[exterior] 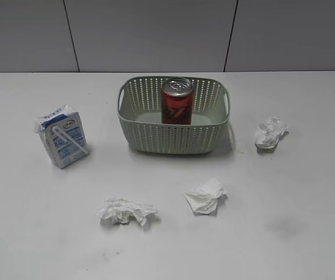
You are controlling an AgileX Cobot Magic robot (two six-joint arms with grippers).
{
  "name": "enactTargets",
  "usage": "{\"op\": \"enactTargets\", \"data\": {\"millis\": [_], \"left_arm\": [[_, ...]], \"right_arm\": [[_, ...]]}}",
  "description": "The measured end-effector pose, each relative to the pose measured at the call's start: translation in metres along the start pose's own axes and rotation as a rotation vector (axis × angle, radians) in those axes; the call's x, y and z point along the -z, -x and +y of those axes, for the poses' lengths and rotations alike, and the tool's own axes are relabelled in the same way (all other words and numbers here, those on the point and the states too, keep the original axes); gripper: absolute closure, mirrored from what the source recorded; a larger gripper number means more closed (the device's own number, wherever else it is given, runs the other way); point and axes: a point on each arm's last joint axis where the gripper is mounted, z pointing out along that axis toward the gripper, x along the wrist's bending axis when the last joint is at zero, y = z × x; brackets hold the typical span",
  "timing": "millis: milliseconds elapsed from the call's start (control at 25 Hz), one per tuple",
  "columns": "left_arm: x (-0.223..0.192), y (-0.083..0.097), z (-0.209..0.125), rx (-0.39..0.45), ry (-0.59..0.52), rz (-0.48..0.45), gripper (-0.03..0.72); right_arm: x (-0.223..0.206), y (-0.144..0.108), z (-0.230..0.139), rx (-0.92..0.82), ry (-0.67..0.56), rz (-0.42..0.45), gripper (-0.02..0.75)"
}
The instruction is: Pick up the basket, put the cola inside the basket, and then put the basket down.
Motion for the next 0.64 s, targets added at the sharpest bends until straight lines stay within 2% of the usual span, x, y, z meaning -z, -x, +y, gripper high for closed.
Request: {"op": "enactTargets", "data": {"millis": [360, 640], "left_arm": [[0.0014, 0.0010, -0.0007, 0.077, 0.002, 0.136, 0.105], [0.0016, 0.0012, -0.0008, 0.087, 0.003, 0.155, 0.105]], "right_arm": [[0.0000, -0.0001, 0.0000, -0.001, 0.000, -0.001, 0.156], [0.0000, -0.0001, 0.0000, -0.001, 0.000, -0.001, 0.156]]}}
